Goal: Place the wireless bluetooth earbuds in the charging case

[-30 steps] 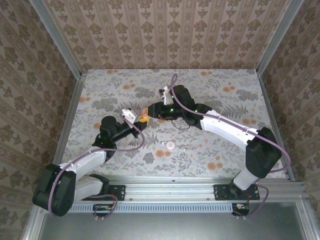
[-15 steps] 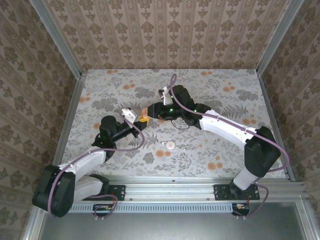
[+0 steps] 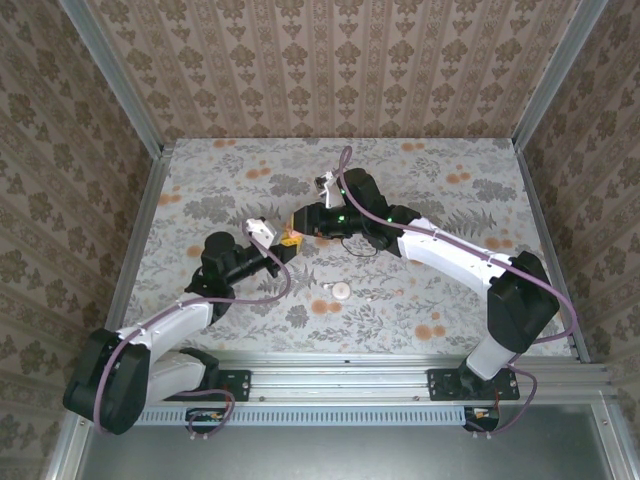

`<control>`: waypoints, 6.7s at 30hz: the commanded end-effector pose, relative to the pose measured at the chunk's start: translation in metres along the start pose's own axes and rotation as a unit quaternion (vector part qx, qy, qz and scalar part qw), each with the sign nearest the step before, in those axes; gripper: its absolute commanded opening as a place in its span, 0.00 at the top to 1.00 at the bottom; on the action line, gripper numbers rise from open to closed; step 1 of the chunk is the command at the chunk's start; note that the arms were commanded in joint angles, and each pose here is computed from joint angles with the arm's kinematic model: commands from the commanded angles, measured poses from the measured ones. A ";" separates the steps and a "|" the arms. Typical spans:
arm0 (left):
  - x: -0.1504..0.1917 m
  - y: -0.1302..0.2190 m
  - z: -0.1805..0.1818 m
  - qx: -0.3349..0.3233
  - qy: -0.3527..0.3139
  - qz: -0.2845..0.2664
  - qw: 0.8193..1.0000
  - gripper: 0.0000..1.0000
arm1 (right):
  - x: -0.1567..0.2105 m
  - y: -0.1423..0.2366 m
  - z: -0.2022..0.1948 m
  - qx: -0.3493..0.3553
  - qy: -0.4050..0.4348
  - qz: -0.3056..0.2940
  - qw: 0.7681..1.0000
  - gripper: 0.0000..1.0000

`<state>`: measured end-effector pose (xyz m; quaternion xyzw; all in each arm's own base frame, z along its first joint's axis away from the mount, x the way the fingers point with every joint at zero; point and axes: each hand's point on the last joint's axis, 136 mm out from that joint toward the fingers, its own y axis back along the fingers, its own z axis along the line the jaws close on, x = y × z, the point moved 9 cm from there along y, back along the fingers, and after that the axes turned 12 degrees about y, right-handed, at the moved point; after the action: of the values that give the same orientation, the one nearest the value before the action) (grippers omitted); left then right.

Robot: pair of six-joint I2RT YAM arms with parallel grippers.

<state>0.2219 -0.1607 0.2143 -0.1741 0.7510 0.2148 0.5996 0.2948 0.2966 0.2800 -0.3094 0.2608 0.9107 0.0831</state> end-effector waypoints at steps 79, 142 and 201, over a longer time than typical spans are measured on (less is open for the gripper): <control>0.041 0.004 0.018 -0.087 -0.038 0.076 0.993 0.88 | 0.133 0.099 -0.169 0.426 -0.643 0.008 0.637 0.56; 0.045 -0.023 0.027 -0.035 0.012 0.094 0.995 0.88 | 0.150 0.109 -0.195 0.439 -0.653 0.019 0.616 0.83; 0.059 -0.039 0.022 0.064 0.091 0.079 0.991 0.87 | 0.020 0.029 -0.061 0.232 0.109 -0.134 0.957 0.83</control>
<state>0.2460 -0.1793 0.1356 -0.0931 0.8261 0.2282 0.5068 0.3027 0.2345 0.2206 -0.3513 0.4400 0.7901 0.2422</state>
